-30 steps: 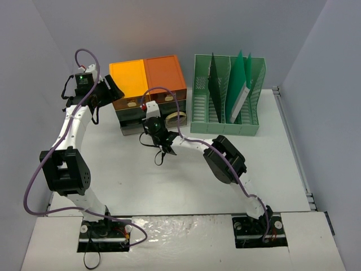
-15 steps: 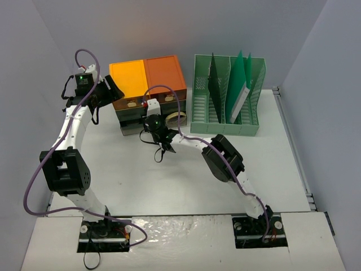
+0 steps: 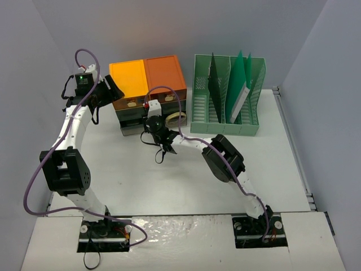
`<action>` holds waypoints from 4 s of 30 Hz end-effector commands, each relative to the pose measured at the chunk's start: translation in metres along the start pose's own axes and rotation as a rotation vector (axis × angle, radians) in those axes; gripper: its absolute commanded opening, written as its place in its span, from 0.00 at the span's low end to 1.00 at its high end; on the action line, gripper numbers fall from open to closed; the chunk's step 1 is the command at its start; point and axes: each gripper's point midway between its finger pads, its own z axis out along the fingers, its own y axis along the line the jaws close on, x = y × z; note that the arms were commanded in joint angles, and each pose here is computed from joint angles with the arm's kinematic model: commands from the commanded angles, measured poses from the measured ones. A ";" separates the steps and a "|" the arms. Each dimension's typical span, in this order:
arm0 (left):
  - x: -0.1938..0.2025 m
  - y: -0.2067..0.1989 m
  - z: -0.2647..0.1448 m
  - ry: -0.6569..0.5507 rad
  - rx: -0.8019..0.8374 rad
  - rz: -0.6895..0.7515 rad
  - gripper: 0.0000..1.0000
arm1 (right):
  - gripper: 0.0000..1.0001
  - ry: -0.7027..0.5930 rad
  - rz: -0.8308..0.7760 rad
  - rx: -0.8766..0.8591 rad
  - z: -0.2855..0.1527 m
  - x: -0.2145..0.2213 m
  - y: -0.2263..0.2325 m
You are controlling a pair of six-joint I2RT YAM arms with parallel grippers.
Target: Organize the desk
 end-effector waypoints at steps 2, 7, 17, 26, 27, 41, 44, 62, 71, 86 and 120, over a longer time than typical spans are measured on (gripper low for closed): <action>0.105 0.054 0.012 0.347 -0.188 -0.002 0.60 | 0.43 -0.019 0.011 0.002 -0.016 -0.036 0.002; 0.103 0.054 0.010 0.344 -0.189 0.001 0.60 | 0.42 0.013 -0.003 -0.005 -0.016 -0.028 0.004; 0.100 0.052 0.007 0.338 -0.185 0.000 0.60 | 0.43 0.081 0.007 -0.020 -0.031 -0.030 0.007; 0.102 0.051 0.003 0.337 -0.182 -0.002 0.60 | 0.43 0.182 0.048 -0.052 -0.047 -0.026 0.011; 0.101 0.050 0.003 0.336 -0.181 0.001 0.60 | 0.43 0.192 0.051 -0.057 -0.048 -0.025 0.011; 0.101 0.048 -0.006 0.328 -0.180 -0.002 0.60 | 0.43 0.330 0.064 -0.107 -0.069 -0.015 0.014; 0.102 0.048 -0.008 0.328 -0.182 -0.004 0.60 | 0.43 0.362 0.069 -0.113 -0.074 -0.010 0.014; 0.099 0.043 -0.013 0.317 -0.173 -0.008 0.60 | 0.41 0.486 0.083 -0.118 -0.107 0.007 0.016; 0.099 0.044 -0.012 0.317 -0.174 -0.002 0.60 | 0.49 0.177 -0.016 0.104 -0.087 -0.052 -0.020; 0.098 0.045 -0.008 0.324 -0.167 -0.002 0.60 | 0.50 -0.038 0.110 0.408 -0.087 -0.118 -0.104; 0.103 0.052 0.006 0.353 -0.180 -0.010 0.60 | 0.51 0.321 0.243 0.334 -0.103 -0.035 -0.116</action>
